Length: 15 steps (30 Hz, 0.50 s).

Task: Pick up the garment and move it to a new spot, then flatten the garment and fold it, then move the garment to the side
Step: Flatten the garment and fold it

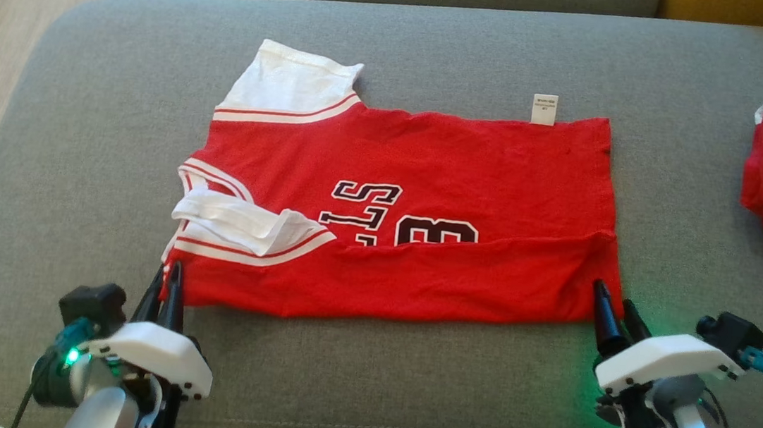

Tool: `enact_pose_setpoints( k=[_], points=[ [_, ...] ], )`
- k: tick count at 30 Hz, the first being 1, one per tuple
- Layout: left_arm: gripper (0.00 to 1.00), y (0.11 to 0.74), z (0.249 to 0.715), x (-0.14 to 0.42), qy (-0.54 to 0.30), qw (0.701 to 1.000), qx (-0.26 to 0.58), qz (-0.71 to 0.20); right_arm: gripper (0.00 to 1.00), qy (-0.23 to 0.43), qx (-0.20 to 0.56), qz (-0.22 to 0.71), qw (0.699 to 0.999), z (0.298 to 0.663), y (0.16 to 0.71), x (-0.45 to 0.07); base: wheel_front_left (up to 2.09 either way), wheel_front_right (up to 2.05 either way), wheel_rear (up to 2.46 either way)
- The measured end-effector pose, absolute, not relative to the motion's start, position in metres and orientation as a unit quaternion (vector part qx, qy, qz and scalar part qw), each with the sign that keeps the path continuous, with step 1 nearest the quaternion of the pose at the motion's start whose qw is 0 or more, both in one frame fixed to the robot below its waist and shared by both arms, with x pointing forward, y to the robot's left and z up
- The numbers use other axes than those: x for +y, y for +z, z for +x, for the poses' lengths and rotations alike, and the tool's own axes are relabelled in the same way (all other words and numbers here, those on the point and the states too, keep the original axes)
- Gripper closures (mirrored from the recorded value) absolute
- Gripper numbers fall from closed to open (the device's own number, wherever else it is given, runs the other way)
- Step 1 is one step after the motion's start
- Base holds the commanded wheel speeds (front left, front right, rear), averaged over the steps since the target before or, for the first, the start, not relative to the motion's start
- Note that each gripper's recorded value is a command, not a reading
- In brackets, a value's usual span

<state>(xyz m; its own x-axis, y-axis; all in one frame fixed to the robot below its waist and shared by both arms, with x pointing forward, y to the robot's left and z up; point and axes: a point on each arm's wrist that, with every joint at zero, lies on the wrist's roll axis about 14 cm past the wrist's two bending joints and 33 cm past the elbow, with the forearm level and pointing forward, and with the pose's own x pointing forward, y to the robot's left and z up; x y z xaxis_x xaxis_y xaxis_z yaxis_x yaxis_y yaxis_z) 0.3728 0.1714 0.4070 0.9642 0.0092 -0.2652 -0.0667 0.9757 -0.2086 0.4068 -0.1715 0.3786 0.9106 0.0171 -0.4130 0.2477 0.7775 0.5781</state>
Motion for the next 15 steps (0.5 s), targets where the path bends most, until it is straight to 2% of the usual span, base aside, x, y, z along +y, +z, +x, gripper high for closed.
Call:
enact_pose_setpoints(
  k=[7, 8, 9, 10, 11, 15],
  points=[
    [1.0, 0.409, 0.367, 0.174, 0.022, 0.986, 0.129, -0.105, 0.0, -0.037, 0.215, 0.329, 0.919, 0.414, 0.377, -0.148, 0.0, 0.0, 0.0],
    [1.0, 0.409, 0.367, 0.174, 0.022, 0.986, 0.128, -0.105, 0.18, -0.037, 0.214, 0.33, 0.919, 0.414, 0.377, -0.147, 0.0, 0.0, 0.0],
    [1.0, 0.409, 0.367, 0.173, 0.022, 0.986, 0.128, -0.105, 0.6, -0.039, 0.212, 0.328, 0.92, 0.414, 0.377, -0.147, 0.0, 0.0, 0.0],
    [1.0, 0.409, 0.367, 0.173, 0.022, 0.986, 0.128, -0.105, 0.88, -0.043, 0.212, 0.327, 0.92, 0.413, 0.376, -0.149, 0.0, 0.0, 0.0],
    [1.0, 0.41, 0.368, 0.173, 0.022, 0.986, 0.127, -0.105, 1.0, -0.047, 0.212, 0.326, 0.92, 0.412, 0.375, -0.151, 0.0, 0.0, 0.0],
    [1.0, 0.41, 0.367, 0.171, 0.019, 0.986, 0.127, -0.105, 1.0, -0.056, 0.214, 0.323, 0.92, 0.407, 0.372, -0.156, 0.0, 0.0, 0.0]
  ],
)
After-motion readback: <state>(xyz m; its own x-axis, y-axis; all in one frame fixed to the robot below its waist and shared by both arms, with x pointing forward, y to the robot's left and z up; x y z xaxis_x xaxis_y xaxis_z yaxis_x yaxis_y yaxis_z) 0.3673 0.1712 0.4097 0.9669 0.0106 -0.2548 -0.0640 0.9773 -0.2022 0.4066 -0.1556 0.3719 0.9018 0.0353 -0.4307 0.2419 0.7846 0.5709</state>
